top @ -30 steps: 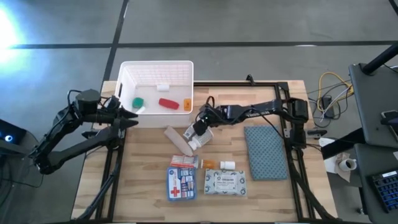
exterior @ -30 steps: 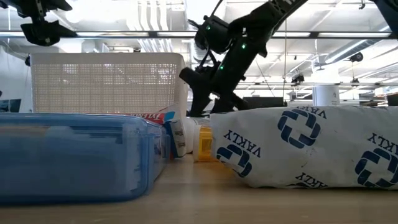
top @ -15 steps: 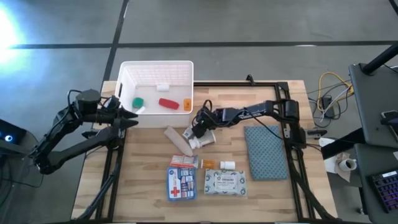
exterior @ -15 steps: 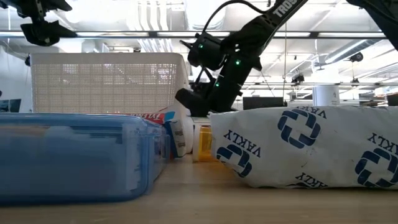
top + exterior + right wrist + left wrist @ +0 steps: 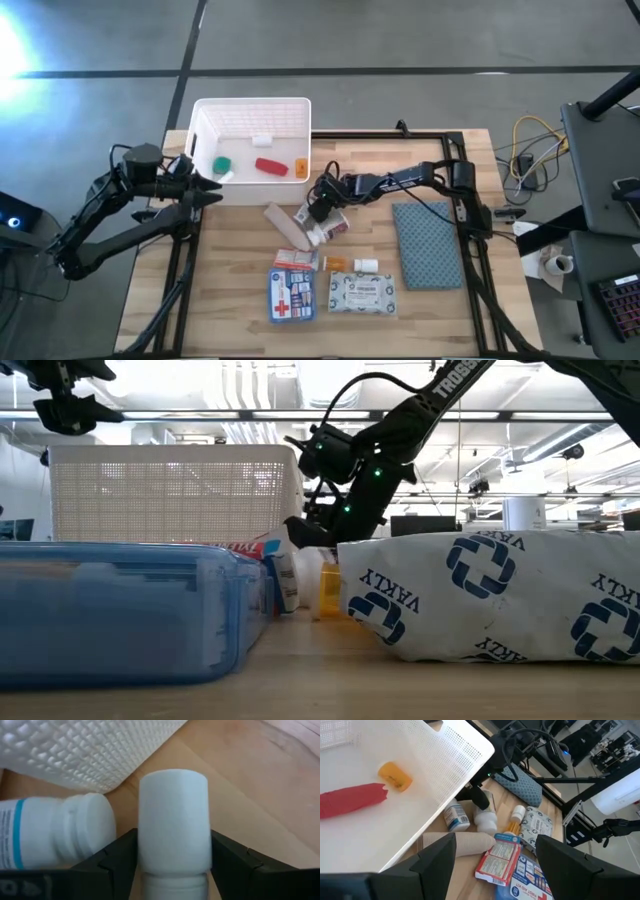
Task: Pick & place medical supplies in basket/bin
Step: Put the top white pill bottle into the white bin
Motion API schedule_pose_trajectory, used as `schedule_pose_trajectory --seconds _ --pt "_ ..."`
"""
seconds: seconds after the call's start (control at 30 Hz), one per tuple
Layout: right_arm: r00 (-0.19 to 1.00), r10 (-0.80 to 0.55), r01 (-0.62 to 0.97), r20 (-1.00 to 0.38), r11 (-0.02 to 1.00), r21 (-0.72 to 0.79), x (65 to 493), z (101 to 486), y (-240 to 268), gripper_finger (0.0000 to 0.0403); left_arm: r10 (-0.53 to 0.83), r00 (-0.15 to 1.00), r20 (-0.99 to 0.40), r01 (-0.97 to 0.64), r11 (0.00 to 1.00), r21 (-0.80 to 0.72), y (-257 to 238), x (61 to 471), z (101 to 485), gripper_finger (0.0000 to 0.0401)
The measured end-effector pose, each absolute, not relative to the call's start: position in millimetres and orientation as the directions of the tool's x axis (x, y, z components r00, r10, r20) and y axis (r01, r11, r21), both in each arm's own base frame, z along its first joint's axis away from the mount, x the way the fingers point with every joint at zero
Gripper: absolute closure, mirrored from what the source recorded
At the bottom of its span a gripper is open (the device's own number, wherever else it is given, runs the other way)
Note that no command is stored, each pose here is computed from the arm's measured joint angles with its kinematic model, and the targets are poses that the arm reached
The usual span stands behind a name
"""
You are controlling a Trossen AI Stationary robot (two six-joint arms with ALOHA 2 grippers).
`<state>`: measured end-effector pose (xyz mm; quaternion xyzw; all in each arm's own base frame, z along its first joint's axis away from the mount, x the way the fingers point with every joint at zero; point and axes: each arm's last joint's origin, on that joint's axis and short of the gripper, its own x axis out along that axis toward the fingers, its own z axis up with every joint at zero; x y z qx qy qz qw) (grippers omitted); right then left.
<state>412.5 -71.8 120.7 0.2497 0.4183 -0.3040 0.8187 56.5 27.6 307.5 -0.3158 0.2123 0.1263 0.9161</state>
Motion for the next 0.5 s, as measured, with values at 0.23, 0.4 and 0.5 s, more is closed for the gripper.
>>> schedule_pose_trajectory --seconds 0.23,0.4,0.5 --pt "0.467 -0.285 0.708 -0.837 0.688 0.16 415.2 125.5 -72.3 0.024 0.097 0.878 -0.469 -0.366 0.768 -0.525 27.6 56.5 307.3 0.0148" --pt "0.443 -0.246 0.711 -0.862 0.682 0.17 414.3 129.7 -70.8 0.024 0.097 0.878 -0.469 -0.366 0.768 -0.525 27.6 56.5 307.3 0.0148" --pt "0.405 -0.231 0.726 -0.885 0.669 0.157 408.6 138.3 -68.3 0.024 0.097 0.878 -0.469 -0.366 0.768 -0.525 27.6 56.5 307.3 0.0148"
